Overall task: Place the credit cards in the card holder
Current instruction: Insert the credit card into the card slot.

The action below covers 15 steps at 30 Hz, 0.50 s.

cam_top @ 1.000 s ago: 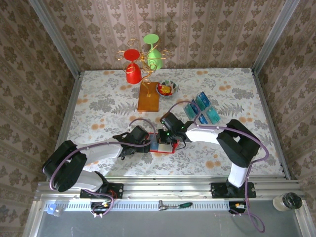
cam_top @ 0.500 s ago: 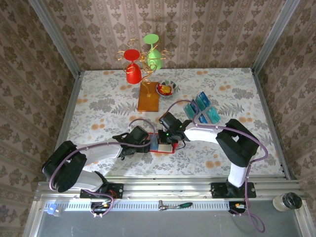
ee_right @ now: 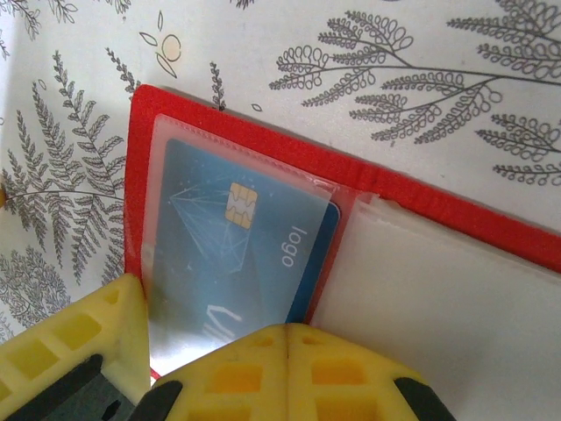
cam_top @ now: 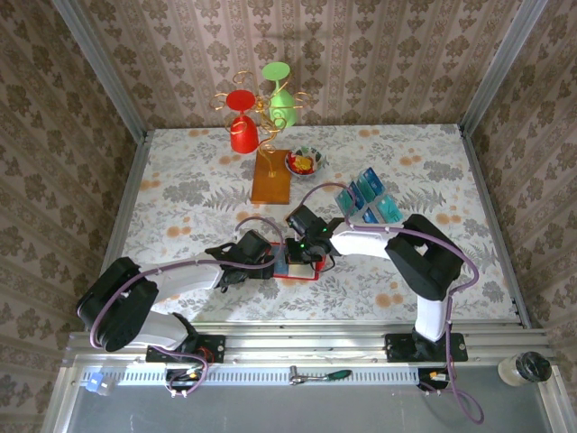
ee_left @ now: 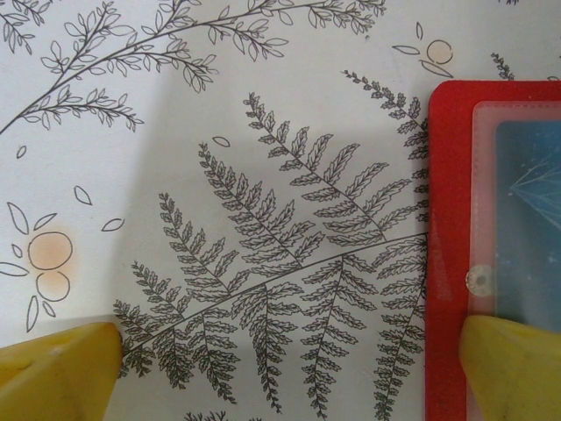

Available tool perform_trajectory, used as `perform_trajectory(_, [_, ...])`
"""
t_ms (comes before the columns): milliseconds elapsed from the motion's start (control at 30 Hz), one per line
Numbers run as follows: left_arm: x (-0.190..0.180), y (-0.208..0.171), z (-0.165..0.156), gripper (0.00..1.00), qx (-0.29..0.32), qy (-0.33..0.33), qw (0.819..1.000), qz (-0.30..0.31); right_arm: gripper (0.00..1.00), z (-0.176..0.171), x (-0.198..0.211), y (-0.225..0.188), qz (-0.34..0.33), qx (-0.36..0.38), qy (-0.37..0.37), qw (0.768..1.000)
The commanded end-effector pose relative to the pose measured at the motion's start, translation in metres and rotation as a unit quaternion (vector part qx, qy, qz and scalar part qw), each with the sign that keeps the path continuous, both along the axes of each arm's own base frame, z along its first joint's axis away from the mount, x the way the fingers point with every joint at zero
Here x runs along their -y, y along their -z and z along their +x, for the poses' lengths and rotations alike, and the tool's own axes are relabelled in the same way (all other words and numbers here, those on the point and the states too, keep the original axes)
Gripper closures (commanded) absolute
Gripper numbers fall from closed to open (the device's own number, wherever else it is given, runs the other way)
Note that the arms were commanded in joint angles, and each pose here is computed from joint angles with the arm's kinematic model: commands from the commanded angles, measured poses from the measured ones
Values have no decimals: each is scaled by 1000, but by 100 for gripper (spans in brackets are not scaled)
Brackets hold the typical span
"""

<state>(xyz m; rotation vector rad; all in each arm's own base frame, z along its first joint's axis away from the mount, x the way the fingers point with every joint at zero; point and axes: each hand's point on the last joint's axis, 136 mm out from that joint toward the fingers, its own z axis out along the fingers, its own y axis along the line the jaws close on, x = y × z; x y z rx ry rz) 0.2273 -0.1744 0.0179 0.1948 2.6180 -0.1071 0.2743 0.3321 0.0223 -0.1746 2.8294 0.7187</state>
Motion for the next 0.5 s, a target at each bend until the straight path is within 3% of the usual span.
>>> perform_trajectory(0, [-9,5,-3,0,-4,-12,1000,4,100,-5,4,14,-29,-12,-9,999])
perform_trajectory(467, [-24,-16,2,0,19,-49,998,-23,100,-5,-2,8,-11,-18,-7,1000])
